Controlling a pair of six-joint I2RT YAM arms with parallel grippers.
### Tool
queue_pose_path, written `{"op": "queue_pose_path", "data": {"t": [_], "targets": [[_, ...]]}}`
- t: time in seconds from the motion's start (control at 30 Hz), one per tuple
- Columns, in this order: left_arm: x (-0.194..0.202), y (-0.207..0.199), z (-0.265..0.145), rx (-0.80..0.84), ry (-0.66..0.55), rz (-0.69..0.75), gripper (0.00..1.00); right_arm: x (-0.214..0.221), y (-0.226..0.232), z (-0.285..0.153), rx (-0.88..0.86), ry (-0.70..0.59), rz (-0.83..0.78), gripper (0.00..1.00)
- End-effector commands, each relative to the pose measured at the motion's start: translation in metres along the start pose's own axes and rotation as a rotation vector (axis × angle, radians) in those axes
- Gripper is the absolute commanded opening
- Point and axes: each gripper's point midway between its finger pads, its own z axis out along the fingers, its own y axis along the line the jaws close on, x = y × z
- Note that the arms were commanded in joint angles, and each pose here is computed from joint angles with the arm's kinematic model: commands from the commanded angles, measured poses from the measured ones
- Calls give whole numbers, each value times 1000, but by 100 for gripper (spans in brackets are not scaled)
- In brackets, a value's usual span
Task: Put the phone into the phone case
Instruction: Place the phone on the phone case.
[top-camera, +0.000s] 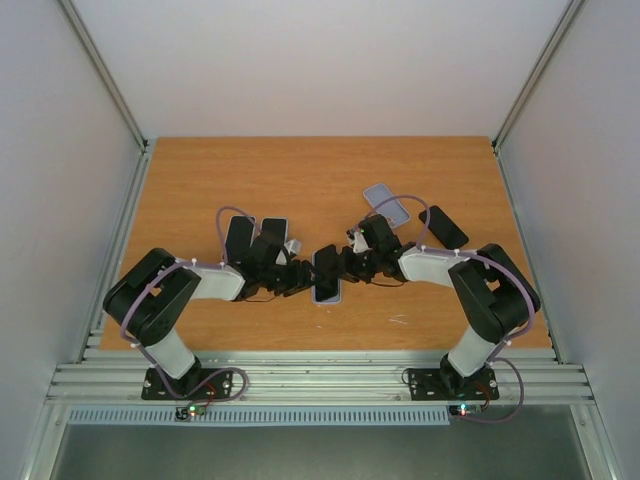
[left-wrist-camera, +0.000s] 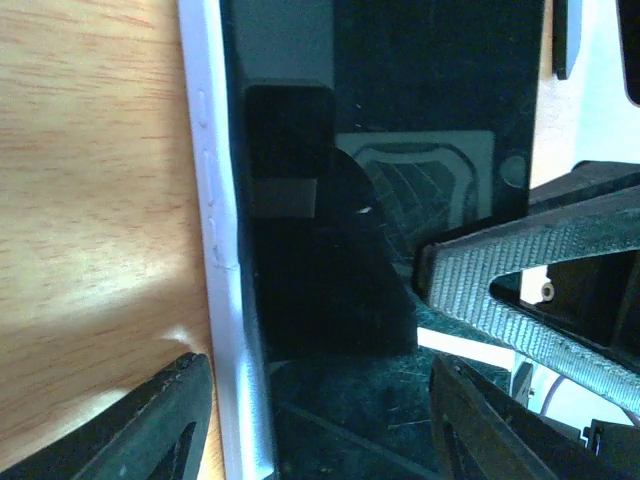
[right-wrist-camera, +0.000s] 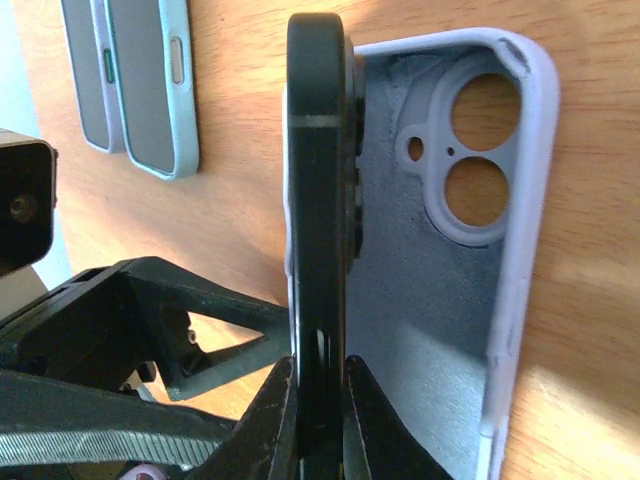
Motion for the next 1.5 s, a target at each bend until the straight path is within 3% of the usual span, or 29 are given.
{"op": "queue_pose_path", "data": {"t": [0.0,0.23,0.53,1.0,1.47], "targets": [[0,-7,8,23,8,14,60,1,-1,8,-47,16,25,1],[4,-11,11,22,14,23,52,17,-8,18,-58,87,53,1],[15,-19,14,16,30,47,50,25,-25,18,2,94,61,3],[27,-18,5,-24,36,70,47,16,-17,-2,82,55,-7,19],[37,-10,-4,-85,34,83,45,21,-19,-33,235,37,-117,44]]}}
